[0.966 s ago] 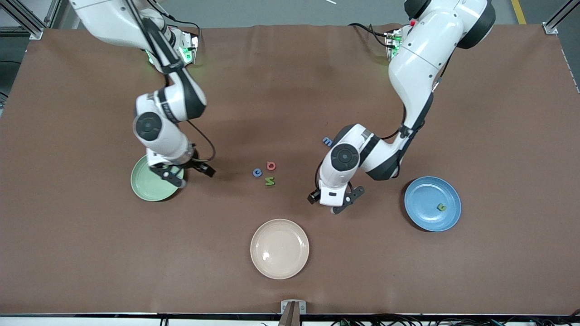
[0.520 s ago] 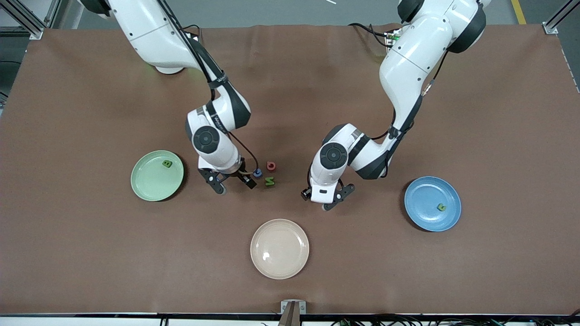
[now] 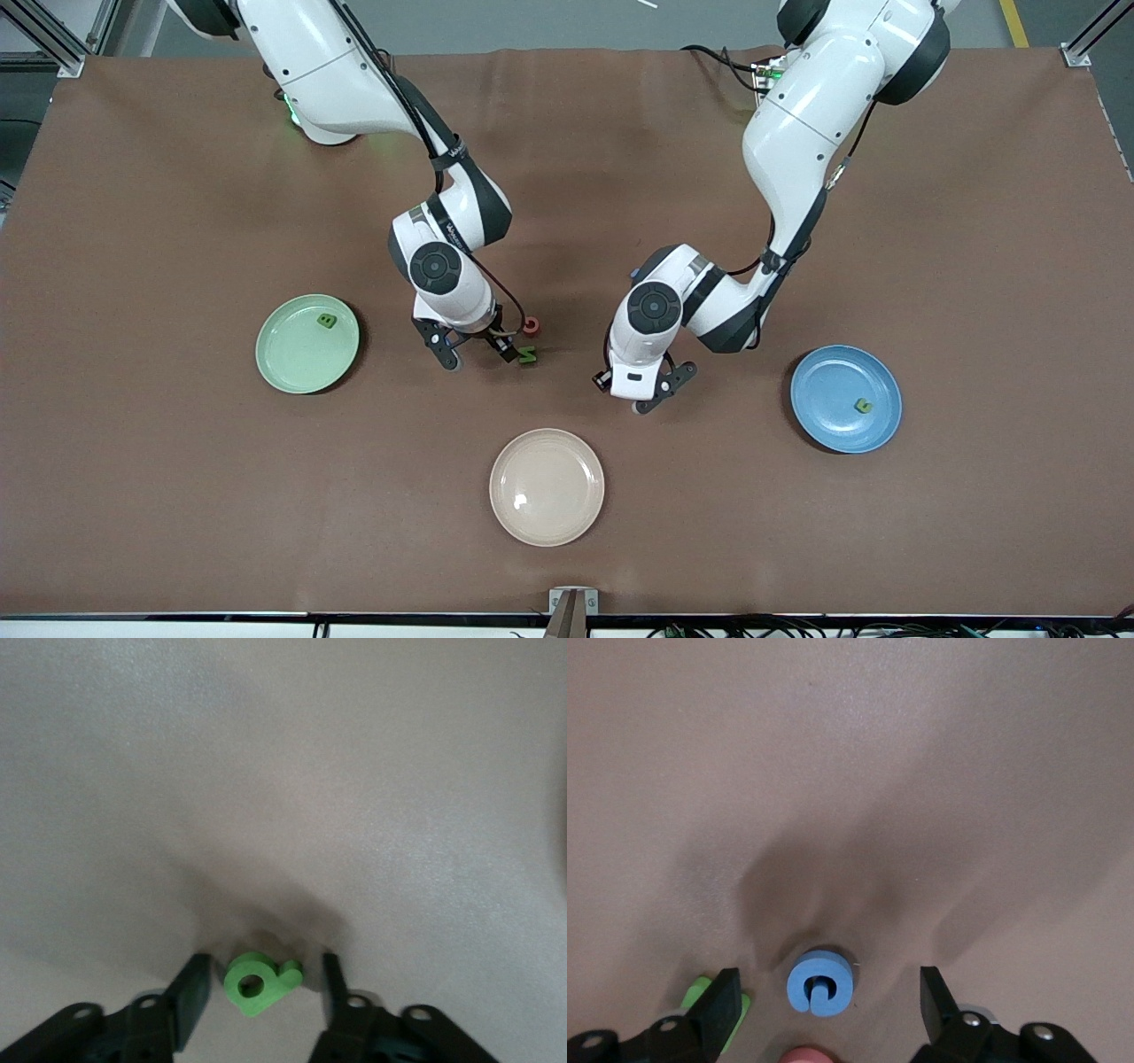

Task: Sort upper and lower case letters into plates
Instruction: 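Grasp the blue C with the right gripper while the left grasps d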

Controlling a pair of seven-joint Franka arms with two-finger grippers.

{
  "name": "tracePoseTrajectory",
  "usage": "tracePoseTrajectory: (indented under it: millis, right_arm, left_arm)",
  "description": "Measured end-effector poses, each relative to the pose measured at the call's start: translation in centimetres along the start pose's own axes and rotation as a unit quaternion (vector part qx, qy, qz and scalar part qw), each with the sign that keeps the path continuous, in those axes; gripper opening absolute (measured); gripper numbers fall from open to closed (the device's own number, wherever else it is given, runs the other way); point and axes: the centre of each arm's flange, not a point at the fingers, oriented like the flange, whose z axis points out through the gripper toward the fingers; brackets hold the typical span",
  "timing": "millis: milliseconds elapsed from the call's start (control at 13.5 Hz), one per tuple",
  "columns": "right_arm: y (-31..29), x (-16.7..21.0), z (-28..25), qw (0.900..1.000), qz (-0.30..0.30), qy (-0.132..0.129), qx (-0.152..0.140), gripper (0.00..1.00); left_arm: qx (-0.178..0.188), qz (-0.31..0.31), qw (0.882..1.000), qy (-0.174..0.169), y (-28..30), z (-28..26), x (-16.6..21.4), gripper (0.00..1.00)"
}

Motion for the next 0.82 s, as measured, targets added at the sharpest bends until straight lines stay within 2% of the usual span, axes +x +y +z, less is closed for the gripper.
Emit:
tracePoseTrajectory:
  millis: [74,149,223,297,372,520,595,669,818]
  right_arm:
    - [0.1,0.0,0.2,1.0,0.0,0.0,-0.002,0.78]
    - [0.1,-0.1,0.4,1.0,-0.001,0.0,-0.004,0.78]
    - [0.2,-0.3,0.7,1.0,-0.002,0.0,-0.006,0.72]
    - [0.2,-0.6,1.0,1.0,-0.004,0.0,-0.008,0.65]
    - [0.2,-0.7,1.1,1.0,-0.005,0.0,-0.007,0.65]
    - [-0.1,-0.7,0.8,1.0,-0.005,0.0,-0.004,0.46]
    - [-0.1,-0.7,0.8,1.0,-0.005,0.0,-0.004,0.46]
    - [-0.2,-0.7,0.7,1.0,-0.006,0.001,-0.003,0.38]
    - [-0.2,-0.6,0.6,1.0,-0.006,0.001,-0.004,0.34]
  left_arm:
    - [0.001,0.005,1.0,0.0,0.0,0.0,0.0,0.56]
    - [0.004,0.01,1.0,0.0,0.0,-0.1,0.1,0.46]
    - [0.001,0.017,1.0,0.001,0.1,-0.4,0.1,0.38]
    - [0.001,0.02,1.0,0.002,0.1,-0.5,0.3,0.38]
    - [0.001,0.021,1.0,0.003,0.0,-0.5,0.8,0.38]
    - [-0.002,0.011,1.0,0.008,-0.2,-1.4,2.7,0.38]
    - [-0.004,0.002,1.0,0.011,-0.5,-2.2,4.1,0.38]
    - [-0.005,-0.006,1.0,0.015,-1.0,-3.2,5.8,0.38]
    - [0.004,0.003,1.0,0.018,-2.4,-5.2,9.1,0.38]
